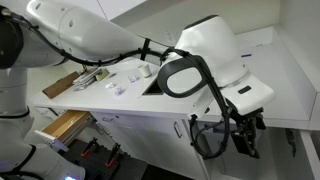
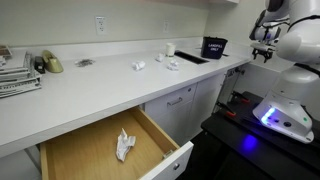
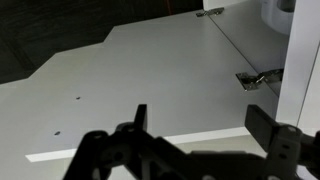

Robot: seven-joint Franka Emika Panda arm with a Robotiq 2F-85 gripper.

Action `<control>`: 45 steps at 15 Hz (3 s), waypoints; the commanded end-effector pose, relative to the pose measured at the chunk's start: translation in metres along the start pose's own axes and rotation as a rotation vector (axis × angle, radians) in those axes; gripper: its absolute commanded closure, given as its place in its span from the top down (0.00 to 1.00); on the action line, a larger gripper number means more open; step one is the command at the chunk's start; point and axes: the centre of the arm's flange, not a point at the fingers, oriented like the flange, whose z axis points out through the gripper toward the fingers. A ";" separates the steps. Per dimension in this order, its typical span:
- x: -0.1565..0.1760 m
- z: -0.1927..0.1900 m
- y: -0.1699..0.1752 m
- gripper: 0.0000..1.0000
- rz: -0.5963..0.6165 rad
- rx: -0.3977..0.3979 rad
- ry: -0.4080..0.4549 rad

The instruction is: Close the cabinet door on the far right

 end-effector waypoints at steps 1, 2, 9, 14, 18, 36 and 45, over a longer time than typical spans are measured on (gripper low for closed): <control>0.000 0.000 0.000 1.00 0.000 0.000 0.000; 0.000 -0.001 -0.001 1.00 -0.001 0.002 0.001; 0.043 0.034 0.008 1.00 0.081 0.056 0.204; 0.082 0.062 0.012 0.51 0.105 -0.020 0.204; 0.104 0.071 0.003 0.20 0.064 -0.033 0.234; 0.101 0.137 -0.032 0.00 -0.129 -0.181 0.180; 0.104 0.130 0.007 0.00 -0.114 -0.221 -0.174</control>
